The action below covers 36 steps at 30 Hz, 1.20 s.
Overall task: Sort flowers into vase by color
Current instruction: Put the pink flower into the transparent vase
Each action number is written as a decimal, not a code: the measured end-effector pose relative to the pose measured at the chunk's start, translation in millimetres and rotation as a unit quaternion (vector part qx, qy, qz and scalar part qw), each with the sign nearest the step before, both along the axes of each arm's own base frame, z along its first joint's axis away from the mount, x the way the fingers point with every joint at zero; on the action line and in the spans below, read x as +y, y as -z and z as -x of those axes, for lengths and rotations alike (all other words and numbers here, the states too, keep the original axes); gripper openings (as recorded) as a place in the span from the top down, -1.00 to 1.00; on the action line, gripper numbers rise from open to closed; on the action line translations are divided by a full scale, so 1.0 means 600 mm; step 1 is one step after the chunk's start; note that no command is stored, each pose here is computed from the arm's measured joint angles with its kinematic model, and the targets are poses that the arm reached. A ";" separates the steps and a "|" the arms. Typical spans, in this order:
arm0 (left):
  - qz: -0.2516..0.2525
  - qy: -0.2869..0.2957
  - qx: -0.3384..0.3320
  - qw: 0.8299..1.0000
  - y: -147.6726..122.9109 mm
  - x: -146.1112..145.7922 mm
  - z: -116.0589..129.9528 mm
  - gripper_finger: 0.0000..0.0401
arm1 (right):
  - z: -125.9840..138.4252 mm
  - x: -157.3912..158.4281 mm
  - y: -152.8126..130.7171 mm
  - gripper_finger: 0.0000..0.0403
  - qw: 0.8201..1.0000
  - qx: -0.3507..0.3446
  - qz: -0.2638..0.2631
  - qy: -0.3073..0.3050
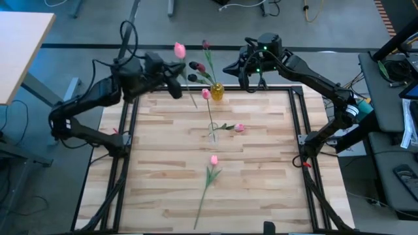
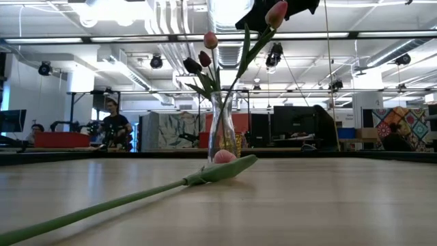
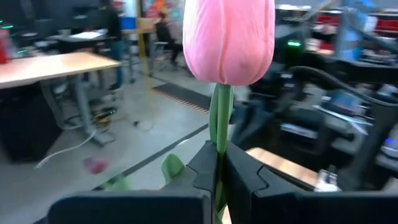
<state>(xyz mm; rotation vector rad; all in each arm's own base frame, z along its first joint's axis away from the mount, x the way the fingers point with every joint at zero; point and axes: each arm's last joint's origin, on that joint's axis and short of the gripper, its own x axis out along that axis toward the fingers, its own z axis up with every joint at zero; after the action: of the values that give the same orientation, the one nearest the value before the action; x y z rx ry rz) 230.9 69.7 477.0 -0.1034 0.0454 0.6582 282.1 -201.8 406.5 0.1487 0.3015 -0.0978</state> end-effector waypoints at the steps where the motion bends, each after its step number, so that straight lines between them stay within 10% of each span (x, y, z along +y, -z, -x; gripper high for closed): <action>1: -0.004 0.011 0.000 1.000 0.001 -0.003 -0.007 1.00 | 0.000 0.000 0.000 0.94 1.000 0.000 0.000 0.000; 11: -0.009 0.102 -0.004 0.995 0.019 -0.022 -0.067 1.00 | 0.008 0.006 -0.010 0.94 1.000 -0.007 0.012 -0.001; 36: -0.031 0.110 0.037 0.993 0.120 -0.046 -0.109 1.00 | 0.040 0.030 -0.048 0.94 0.997 -0.029 0.071 -0.009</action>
<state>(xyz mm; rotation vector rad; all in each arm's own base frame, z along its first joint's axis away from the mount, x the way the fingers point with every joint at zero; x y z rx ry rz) 296.5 42.0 404.9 -0.0142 0.1065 0.4424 258.1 -183.5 435.1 0.0082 0.2369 -0.0970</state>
